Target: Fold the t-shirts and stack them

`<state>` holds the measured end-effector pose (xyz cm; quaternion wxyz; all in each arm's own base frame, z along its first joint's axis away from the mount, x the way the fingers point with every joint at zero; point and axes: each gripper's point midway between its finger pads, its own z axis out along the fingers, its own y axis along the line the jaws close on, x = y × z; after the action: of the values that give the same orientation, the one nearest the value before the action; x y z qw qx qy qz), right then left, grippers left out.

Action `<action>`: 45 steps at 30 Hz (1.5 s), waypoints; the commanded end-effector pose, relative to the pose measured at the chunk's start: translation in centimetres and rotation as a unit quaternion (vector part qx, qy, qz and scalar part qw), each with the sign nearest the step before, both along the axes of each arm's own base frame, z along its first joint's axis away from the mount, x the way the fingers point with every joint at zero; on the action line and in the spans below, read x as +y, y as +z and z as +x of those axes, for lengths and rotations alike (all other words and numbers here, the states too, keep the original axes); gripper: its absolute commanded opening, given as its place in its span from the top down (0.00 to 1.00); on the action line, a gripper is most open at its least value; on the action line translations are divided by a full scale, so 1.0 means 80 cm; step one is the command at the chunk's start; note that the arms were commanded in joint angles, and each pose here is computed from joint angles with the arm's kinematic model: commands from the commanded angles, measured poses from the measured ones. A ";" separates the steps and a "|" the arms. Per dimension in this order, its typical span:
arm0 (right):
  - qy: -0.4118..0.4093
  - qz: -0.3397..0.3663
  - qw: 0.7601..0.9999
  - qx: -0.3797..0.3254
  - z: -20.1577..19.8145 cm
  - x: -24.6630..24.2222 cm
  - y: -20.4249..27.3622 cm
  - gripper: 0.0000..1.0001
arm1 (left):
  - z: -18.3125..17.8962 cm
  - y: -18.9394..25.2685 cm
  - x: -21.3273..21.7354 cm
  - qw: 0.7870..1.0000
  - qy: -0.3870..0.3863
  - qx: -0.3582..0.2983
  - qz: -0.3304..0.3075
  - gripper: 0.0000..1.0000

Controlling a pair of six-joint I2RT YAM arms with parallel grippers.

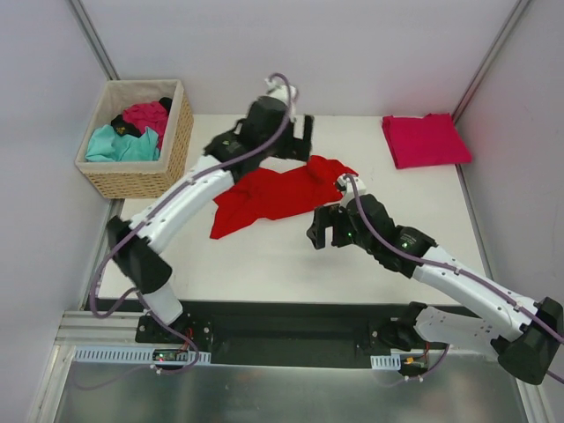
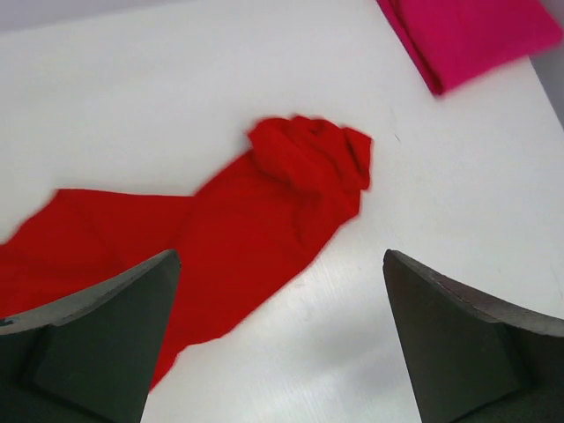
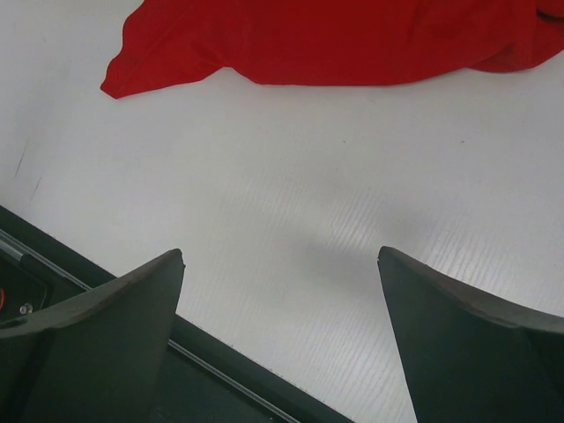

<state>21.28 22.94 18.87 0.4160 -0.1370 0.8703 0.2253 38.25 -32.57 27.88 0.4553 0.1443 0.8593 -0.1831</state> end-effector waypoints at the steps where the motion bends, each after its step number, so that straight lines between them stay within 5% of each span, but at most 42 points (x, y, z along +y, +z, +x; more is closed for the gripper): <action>1: 0.015 0.024 1.000 -0.006 0.004 0.019 0.008 0.04 | 0.013 0.012 0.131 0.991 0.129 -0.008 0.041 0.01; 6: 0.024 0.031 0.999 -0.001 0.003 0.027 0.006 0.04 | 0.029 -0.030 0.243 0.969 0.239 0.039 0.048 0.01; 13: 0.024 0.022 0.999 -0.002 0.000 0.021 0.002 0.04 | 0.067 -0.097 0.307 0.940 0.320 0.108 0.050 0.01; 22: 0.013 0.000 1.000 -0.014 -0.002 0.000 0.000 0.04 | 0.118 -0.172 0.358 0.894 0.412 0.169 0.045 0.10; 45: 0.001 -0.032 0.999 -0.010 0.002 -0.009 -0.023 0.04 | 0.151 -0.278 0.414 0.856 0.452 0.244 0.047 0.34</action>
<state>21.12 22.04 16.98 0.4124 -0.1522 0.8759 0.1988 49.52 -0.84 5.60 0.2537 -0.2664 0.9285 0.0513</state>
